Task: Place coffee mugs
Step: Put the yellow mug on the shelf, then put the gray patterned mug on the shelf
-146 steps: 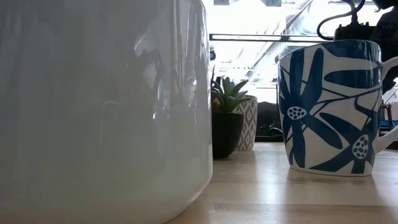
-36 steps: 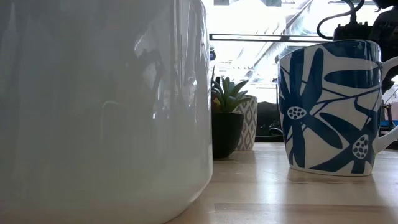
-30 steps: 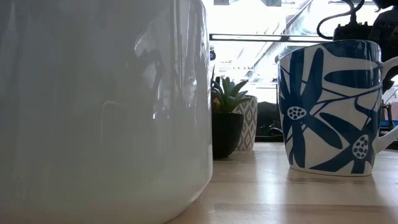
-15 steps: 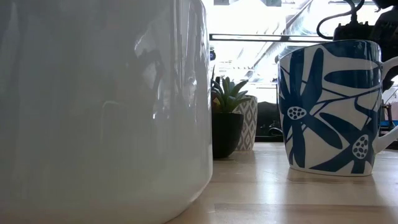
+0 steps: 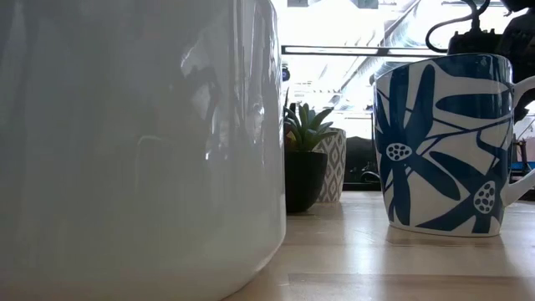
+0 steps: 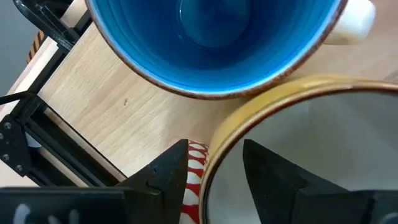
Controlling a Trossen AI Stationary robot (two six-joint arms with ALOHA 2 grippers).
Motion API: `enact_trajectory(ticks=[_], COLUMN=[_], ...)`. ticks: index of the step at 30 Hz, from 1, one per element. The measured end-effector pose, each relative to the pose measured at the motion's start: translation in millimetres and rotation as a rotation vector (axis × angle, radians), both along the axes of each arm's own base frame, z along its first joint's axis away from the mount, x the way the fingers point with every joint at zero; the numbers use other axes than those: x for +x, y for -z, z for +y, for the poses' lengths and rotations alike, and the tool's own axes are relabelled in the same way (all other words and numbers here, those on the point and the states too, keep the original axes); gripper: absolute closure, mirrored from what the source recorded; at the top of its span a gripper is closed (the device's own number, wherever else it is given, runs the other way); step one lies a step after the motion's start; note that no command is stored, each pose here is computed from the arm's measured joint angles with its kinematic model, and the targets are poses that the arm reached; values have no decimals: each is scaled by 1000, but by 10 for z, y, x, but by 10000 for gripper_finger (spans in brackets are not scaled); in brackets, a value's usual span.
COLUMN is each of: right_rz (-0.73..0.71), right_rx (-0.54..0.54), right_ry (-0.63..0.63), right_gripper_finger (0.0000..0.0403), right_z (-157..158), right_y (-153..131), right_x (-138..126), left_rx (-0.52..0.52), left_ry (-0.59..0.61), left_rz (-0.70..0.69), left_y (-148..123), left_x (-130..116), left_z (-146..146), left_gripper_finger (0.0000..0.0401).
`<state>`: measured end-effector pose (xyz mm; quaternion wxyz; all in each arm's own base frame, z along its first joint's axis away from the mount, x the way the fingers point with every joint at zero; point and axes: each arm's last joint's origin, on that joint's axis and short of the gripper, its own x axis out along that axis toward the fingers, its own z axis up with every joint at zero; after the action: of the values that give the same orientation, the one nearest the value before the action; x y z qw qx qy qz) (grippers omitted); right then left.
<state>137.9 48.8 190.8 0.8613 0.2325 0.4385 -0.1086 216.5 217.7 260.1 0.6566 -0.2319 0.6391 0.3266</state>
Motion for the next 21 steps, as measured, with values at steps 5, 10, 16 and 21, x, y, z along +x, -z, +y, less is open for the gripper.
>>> enact_trajectory(ticks=[5, 10, 16, 21], right_rz=[0, 0, 0, 1], right_rx=[-1, 0, -1, -7], right_ry=[0, 1, 0, -7], right_gripper_finger=[299, 299, 299, 299], right_z=[0, 0, 0, -1], right_y=[0, 0, 0, 1], right_x=[0, 0, 0, -2], left_rx=[19, 44, 39, -3], left_ry=[0, 3, 0, -3], left_rz=[-19, -44, -44, -120], left_y=[-128, -412, -795, -1061], left_x=[-14, -12, -69, -99], left_z=[-14, -12, -69, -179], left_gripper_finger=[256, 256, 256, 256])
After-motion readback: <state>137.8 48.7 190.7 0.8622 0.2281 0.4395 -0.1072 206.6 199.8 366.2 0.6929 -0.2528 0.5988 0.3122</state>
